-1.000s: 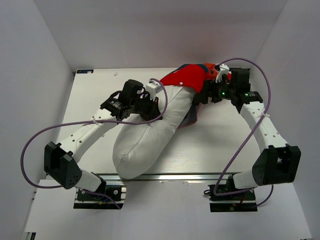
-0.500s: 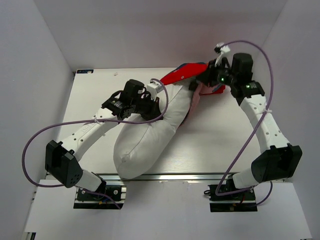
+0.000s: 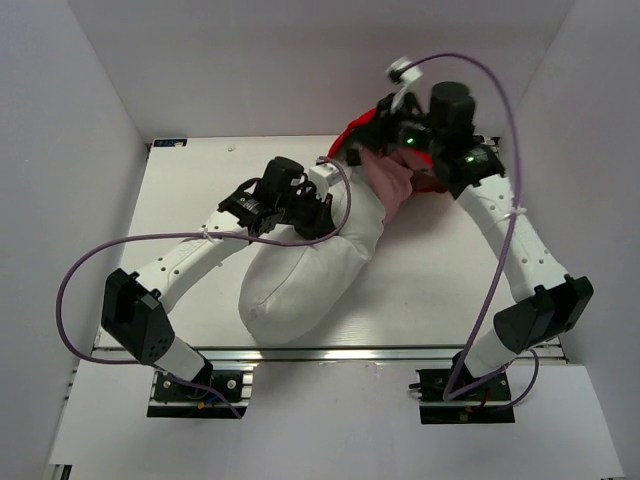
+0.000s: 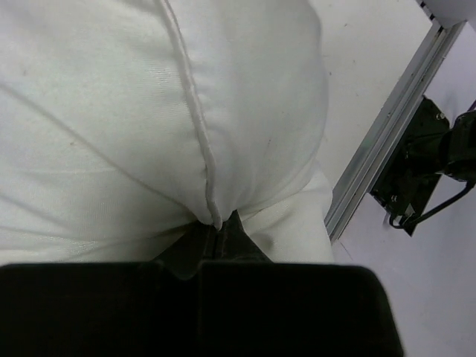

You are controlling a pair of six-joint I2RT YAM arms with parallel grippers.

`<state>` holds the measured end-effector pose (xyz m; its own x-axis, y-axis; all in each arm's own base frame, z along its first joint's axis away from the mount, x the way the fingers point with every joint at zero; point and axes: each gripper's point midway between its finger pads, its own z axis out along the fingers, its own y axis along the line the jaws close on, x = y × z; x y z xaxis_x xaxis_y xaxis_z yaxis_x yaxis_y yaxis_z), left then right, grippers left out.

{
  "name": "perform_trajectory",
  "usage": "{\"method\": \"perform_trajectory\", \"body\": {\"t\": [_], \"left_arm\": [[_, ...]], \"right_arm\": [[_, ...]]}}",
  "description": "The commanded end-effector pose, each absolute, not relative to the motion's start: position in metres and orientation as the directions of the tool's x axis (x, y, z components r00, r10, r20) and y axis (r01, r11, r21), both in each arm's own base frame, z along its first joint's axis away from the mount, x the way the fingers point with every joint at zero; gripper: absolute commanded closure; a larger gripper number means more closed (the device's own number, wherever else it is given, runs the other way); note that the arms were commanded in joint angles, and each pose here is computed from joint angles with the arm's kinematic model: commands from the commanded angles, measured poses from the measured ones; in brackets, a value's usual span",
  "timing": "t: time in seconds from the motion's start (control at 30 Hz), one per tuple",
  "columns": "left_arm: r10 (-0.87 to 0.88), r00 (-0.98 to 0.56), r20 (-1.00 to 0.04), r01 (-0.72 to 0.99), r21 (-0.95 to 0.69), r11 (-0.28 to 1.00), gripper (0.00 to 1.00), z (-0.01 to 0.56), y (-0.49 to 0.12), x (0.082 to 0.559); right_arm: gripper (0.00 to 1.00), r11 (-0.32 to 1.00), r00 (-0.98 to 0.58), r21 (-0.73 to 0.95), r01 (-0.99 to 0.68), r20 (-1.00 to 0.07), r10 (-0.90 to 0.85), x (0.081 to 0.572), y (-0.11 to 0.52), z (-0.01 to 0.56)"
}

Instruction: Put the pillow into the pillowcase

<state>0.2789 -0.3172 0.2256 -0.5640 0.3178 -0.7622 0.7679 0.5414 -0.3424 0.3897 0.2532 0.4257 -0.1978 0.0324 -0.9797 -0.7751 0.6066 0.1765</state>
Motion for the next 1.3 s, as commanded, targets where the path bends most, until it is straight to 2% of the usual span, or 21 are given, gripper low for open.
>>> {"method": "perform_trajectory", "body": {"t": [0.0, 0.1, 0.3, 0.43, 0.57, 0.67, 0.7, 0.77, 0.8, 0.83, 0.87, 0.9, 0.93, 1.03, 1.17, 1.27], "left_arm": [[0.364, -0.573, -0.735, 0.769, -0.327, 0.55, 1.0, 0.221, -0.313, 0.275], [0.362, -0.528, -0.768, 0.783, -0.274, 0.559, 1.0, 0.242, -0.312, 0.284], [0.321, -0.368, -0.873, 0.751, -0.075, 0.656, 1.0, 0.316, -0.286, 0.314], [0.289, -0.313, -0.905, 0.725, -0.032, 0.688, 1.0, 0.341, -0.274, 0.323], [0.318, -0.338, -0.886, 0.671, 0.01, 0.741, 1.0, 0.322, -0.263, 0.34], [0.314, -0.377, -0.871, 0.587, 0.038, 0.809, 1.0, 0.308, -0.238, 0.359], [0.297, -0.402, -0.866, 0.499, 0.065, 0.864, 1.0, 0.304, -0.216, 0.372], [0.262, -0.415, -0.871, 0.363, 0.106, 0.926, 1.0, 0.309, -0.182, 0.387], [0.246, -0.414, -0.876, 0.349, 0.097, 0.932, 1.0, 0.313, -0.179, 0.388], [0.235, -0.41, -0.881, 0.246, 0.141, 0.959, 1.0, 0.32, -0.158, 0.394], [0.206, -0.409, -0.889, 0.188, 0.139, 0.972, 1.0, 0.327, -0.149, 0.397], [0.187, -0.397, -0.899, 0.138, 0.142, 0.98, 0.87, 0.335, -0.141, 0.399], [0.171, -0.371, -0.913, 0.084, 0.151, 0.985, 0.74, 0.351, -0.132, 0.401], [0.145, -0.328, -0.933, 0.076, 0.127, 0.989, 0.4, 0.374, -0.131, 0.399], [0.155, -0.314, -0.937, 0.143, 0.114, 0.983, 0.34, 0.377, -0.138, 0.39], [0.178, -0.365, -0.914, 0.21, 0.106, 0.972, 0.34, 0.35, -0.145, 0.379]], "right_arm": [[1.0, 0.473, -0.11, 0.088, -0.876, -0.994, -0.018, 0.341, 0.305, 0.429], [1.0, 0.424, -0.28, 0.22, -0.879, -0.956, -0.085, 0.33, 0.322, 0.374], [1.0, 0.416, -0.442, 0.337, -0.844, -0.877, -0.187, 0.305, 0.326, 0.31], [1.0, 0.486, -0.438, 0.301, -0.821, -0.877, -0.197, 0.323, 0.322, 0.292], [1.0, 0.529, -0.419, 0.268, -0.805, -0.888, -0.188, 0.365, 0.333, 0.286], [0.89, 0.545, -0.376, 0.233, -0.805, -0.912, -0.166, 0.402, 0.35, 0.299], [0.87, 0.546, -0.362, 0.222, -0.808, -0.918, -0.163, 0.41, 0.355, 0.302], [0.77, 0.56, -0.33, 0.198, -0.805, -0.933, -0.145, 0.435, 0.366, 0.309], [0.77, 0.561, -0.327, 0.196, -0.805, -0.934, -0.142, 0.442, 0.37, 0.308], [0.69, 0.572, -0.337, 0.195, -0.797, -0.929, -0.152, 0.454, 0.376, 0.293], [0.64, 0.573, -0.308, 0.178, -0.8, -0.941, -0.137, 0.461, 0.379, 0.303], [0.59, 0.575, -0.303, 0.173, -0.8, -0.943, -0.137, 0.466, 0.382, 0.3], [0.45, 0.575, -0.309, 0.173, -0.799, -0.94, -0.146, 0.472, 0.385, 0.29], [0.29, 0.539, -0.24, 0.132, -0.832, -0.961, -0.136, 0.471, 0.389, 0.309], [0.23, 0.482, -0.074, 0.012, -0.876, -0.991, -0.109, 0.449, 0.382, 0.373], [0.2, 0.518, -0.004, -0.047, -0.854, -0.995, -0.097, 0.437, 0.364, 0.41]]}}
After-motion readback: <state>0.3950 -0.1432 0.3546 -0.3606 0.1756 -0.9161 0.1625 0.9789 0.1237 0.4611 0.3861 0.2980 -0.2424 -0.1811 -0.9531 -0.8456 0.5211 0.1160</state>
